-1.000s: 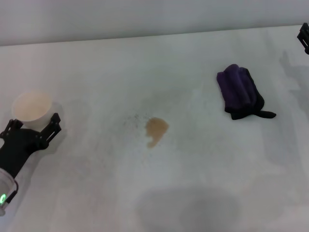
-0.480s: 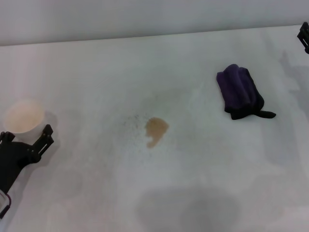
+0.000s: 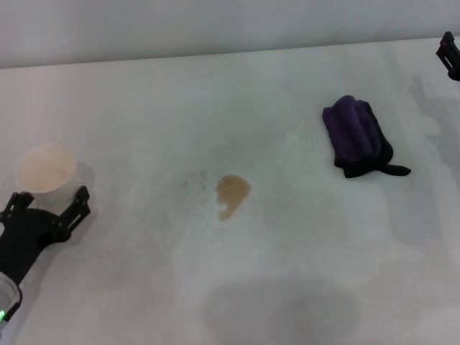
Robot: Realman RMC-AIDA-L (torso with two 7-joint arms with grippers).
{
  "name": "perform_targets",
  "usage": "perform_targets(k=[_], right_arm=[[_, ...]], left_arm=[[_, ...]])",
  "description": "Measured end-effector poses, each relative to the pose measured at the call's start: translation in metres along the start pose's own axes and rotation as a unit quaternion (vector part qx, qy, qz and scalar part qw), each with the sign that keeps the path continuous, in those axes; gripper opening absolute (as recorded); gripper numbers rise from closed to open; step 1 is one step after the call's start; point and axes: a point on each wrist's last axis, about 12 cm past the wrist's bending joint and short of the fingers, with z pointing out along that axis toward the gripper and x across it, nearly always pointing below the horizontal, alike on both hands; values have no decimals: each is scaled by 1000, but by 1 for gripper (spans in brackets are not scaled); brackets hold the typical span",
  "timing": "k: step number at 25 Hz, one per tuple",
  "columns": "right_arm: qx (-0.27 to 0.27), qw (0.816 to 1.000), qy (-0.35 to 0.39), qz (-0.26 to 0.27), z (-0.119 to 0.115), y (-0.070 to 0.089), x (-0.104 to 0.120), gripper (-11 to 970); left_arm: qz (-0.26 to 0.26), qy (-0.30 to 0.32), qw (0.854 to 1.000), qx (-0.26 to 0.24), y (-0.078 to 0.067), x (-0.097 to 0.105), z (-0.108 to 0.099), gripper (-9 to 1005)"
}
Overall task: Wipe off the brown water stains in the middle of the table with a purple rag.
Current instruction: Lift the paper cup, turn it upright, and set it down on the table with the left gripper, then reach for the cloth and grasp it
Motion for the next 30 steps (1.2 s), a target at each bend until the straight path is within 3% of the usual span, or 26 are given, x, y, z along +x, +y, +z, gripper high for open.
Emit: perform_targets(k=[9, 15, 23, 25, 30], right_arm=[[-6, 1000, -8, -4, 0, 0, -2, 864], [-8, 1000, -9, -4, 0, 1, -3, 863], [-10, 1000, -9, 6, 1, 2, -3, 862], [-30, 999, -6, 27, 3, 4, -5, 862], [-144, 986, 42, 77, 23, 5, -28, 862]], left_arm=[[60, -3, 998, -2, -3, 5, -9, 892], [55, -15, 998, -4, -5, 8, -19, 890], [25, -57, 998, -17, -11, 16, -55, 888], [15, -67, 997, -21, -12, 16, -62, 888], [-34, -75, 996, -35, -10, 18, -70, 888]])
